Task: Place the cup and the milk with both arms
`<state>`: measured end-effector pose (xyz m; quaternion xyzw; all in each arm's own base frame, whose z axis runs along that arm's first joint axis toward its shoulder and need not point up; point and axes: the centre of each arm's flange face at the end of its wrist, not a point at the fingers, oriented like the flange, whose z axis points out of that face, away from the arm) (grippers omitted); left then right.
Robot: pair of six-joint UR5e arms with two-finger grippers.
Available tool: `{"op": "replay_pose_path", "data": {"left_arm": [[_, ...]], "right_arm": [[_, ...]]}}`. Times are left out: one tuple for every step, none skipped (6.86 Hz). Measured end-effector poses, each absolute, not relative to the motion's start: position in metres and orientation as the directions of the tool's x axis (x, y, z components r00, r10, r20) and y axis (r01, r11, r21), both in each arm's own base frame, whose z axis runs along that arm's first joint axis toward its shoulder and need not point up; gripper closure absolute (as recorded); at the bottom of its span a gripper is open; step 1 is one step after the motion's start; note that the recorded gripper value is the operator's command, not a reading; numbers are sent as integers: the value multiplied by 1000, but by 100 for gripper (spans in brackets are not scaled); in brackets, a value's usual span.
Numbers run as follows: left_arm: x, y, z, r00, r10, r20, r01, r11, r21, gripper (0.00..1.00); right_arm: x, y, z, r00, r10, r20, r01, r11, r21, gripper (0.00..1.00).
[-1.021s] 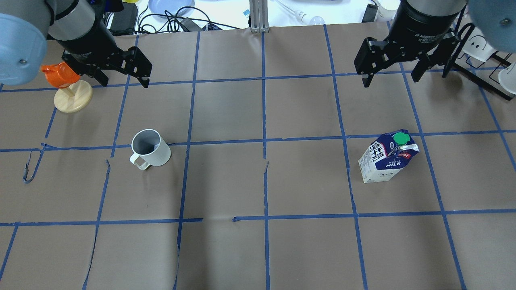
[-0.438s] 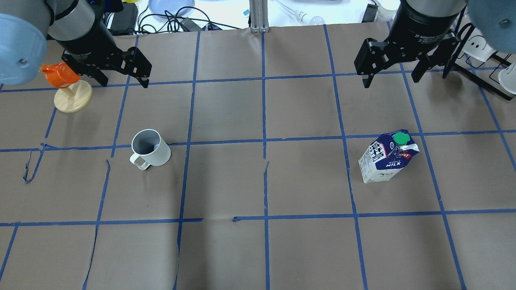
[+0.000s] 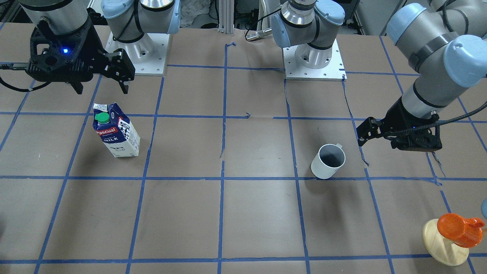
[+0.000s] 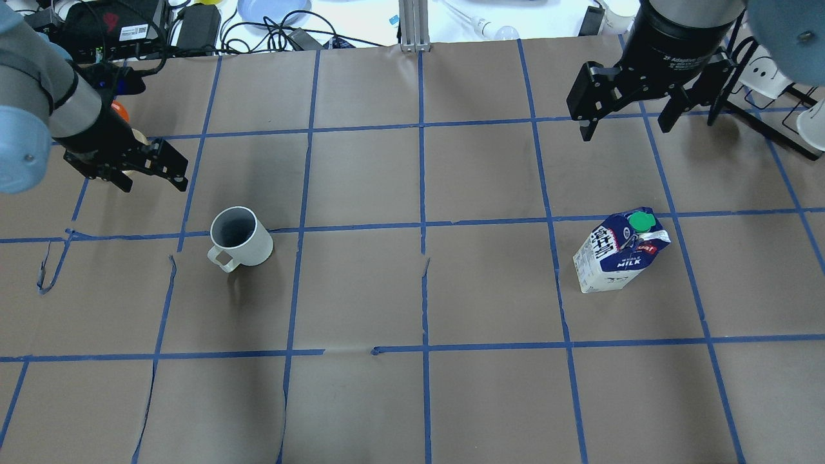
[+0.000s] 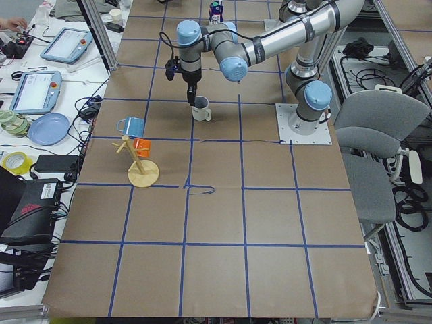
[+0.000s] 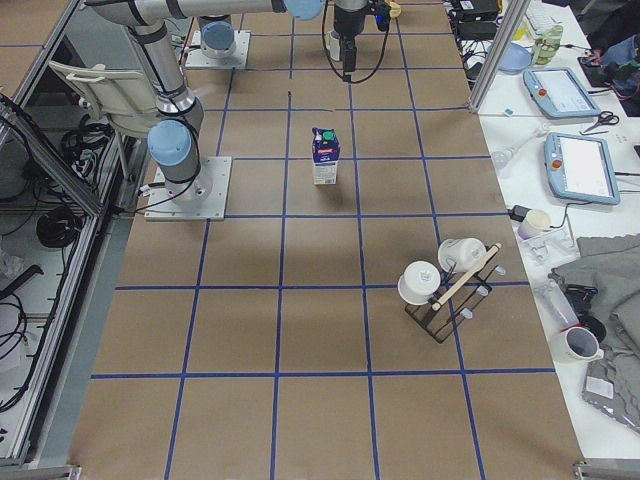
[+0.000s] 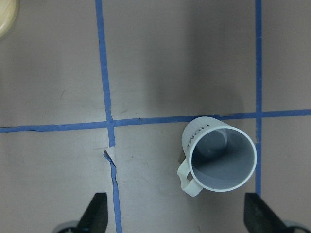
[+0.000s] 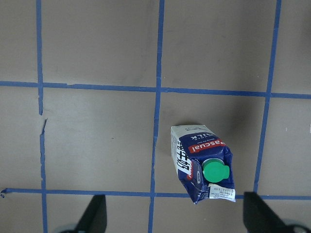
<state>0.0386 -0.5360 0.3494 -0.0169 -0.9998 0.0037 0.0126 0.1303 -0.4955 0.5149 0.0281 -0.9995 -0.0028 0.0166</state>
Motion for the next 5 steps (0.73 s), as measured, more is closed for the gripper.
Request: {"op": "replay_pose_path", "data": {"left_arm": [[40,-538,323,-999,17,31,17,1000,-11,0],[35,-541,303,-999,1,47,0,1000,-8,0],[26,-543,288,-998,1,63,1,1000,6,0],[19,-542,273,-997,6,75,8,1000,30,2],[14,-539,257,-997,8,82,13,999,52,20]], "right_arm": [[131,-495,515,-998,-57,32,-57,998,6,0],[132,-495,515,-998,-57,31,-57,998,5,0],[132,-495,516,-998,-57,32,-57,998,4,0],[131,-495,516,-998,-56,33,-56,998,4,0],[131,-495,517,-998,-56,33,-56,998,4,0]]}}
